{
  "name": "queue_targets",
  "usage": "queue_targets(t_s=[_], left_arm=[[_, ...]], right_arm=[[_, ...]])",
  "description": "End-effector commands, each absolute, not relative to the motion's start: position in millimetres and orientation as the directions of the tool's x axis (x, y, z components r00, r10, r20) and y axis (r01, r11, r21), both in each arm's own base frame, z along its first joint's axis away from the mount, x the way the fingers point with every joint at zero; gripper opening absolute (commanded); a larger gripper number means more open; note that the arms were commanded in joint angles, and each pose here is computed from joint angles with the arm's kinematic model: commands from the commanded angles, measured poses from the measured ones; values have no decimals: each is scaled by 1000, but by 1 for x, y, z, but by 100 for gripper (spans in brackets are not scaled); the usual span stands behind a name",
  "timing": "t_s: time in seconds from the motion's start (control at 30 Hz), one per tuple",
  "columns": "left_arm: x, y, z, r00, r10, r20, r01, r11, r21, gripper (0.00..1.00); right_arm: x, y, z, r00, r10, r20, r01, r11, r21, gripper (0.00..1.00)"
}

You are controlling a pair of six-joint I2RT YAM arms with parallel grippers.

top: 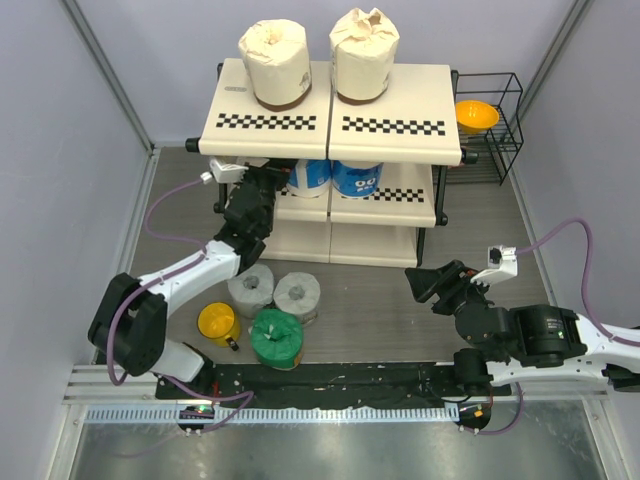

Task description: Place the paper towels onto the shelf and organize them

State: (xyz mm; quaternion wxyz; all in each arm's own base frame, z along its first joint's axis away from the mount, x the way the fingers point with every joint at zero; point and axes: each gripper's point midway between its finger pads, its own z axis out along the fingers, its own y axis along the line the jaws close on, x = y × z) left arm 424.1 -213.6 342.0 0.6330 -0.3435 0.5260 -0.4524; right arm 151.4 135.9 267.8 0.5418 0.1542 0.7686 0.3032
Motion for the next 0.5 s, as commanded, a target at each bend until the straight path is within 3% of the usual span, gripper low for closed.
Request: queue_targets(t_s=[0.0,0.27,0.47], left_arm=[[402,-194,381,102,-943,-316,269,331,-904,100],[380,-155,380,191,-908,-373,172,405,-898,100],[355,-147,380,142,-892,-430,170,450,-877,100]], right_arm=[[154,130,276,-338,602,-723,-77,748,659,70],[155,126,284,-321,603,-730,-82,750,656,70],[155,124,286,-324,597,-734,-83,755,651,70]])
